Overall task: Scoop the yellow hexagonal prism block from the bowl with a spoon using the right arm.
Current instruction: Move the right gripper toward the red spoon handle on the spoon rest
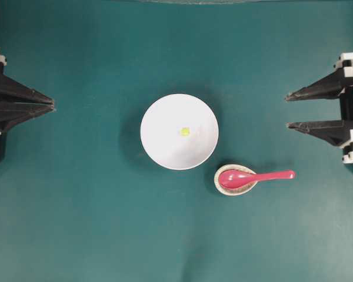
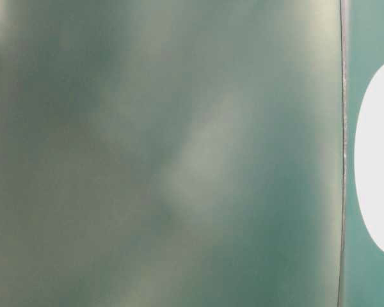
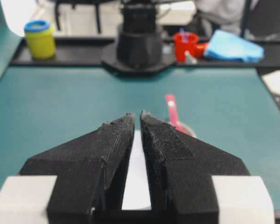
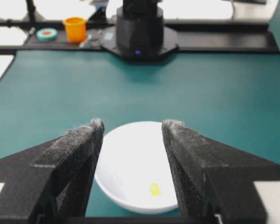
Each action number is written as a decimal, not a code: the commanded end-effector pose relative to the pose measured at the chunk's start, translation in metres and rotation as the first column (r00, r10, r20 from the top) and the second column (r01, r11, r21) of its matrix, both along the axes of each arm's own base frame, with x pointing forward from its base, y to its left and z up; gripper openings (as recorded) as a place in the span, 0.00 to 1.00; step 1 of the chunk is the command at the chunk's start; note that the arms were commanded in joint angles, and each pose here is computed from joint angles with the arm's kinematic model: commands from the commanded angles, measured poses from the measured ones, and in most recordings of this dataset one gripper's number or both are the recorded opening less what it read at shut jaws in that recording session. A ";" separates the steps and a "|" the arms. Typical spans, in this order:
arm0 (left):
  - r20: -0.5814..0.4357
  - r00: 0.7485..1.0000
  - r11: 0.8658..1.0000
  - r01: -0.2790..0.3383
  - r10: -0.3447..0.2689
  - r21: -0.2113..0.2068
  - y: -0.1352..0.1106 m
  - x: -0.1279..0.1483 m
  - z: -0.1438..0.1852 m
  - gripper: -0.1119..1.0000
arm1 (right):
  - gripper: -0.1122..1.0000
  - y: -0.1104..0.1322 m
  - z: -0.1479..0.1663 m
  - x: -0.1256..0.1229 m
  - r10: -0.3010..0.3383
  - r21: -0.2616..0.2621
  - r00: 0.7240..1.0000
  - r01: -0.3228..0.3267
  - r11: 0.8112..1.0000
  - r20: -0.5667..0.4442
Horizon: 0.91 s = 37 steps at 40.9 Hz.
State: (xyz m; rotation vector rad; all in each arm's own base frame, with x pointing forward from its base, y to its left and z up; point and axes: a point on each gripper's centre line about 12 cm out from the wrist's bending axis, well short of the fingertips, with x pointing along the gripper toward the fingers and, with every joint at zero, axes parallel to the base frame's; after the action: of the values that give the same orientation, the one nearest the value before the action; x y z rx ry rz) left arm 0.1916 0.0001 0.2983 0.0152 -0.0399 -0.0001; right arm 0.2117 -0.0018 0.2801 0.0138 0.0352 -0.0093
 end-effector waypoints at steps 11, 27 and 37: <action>0.021 1.000 1.000 -0.001 0.001 0.006 0.000 0.002 0.009 0.22 | 0.62 0.002 -0.027 0.008 0.002 0.030 1.000 -0.001 1.000 -0.017; 0.025 1.000 1.000 -0.001 0.001 0.006 0.000 0.002 0.009 0.22 | 0.62 0.018 -0.070 0.005 0.054 0.079 0.998 -0.053 0.995 -0.017; 0.020 1.000 1.000 -0.001 0.001 0.009 0.000 0.002 0.008 0.22 | 0.62 0.025 -0.095 0.000 0.061 0.116 0.998 -0.058 0.992 -0.025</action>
State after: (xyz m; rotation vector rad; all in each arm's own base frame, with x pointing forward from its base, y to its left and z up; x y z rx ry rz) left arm 0.1916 0.0000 0.2985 0.0183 -0.0414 -0.0003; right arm 0.2105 0.0217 0.1867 0.1189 0.0794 0.0530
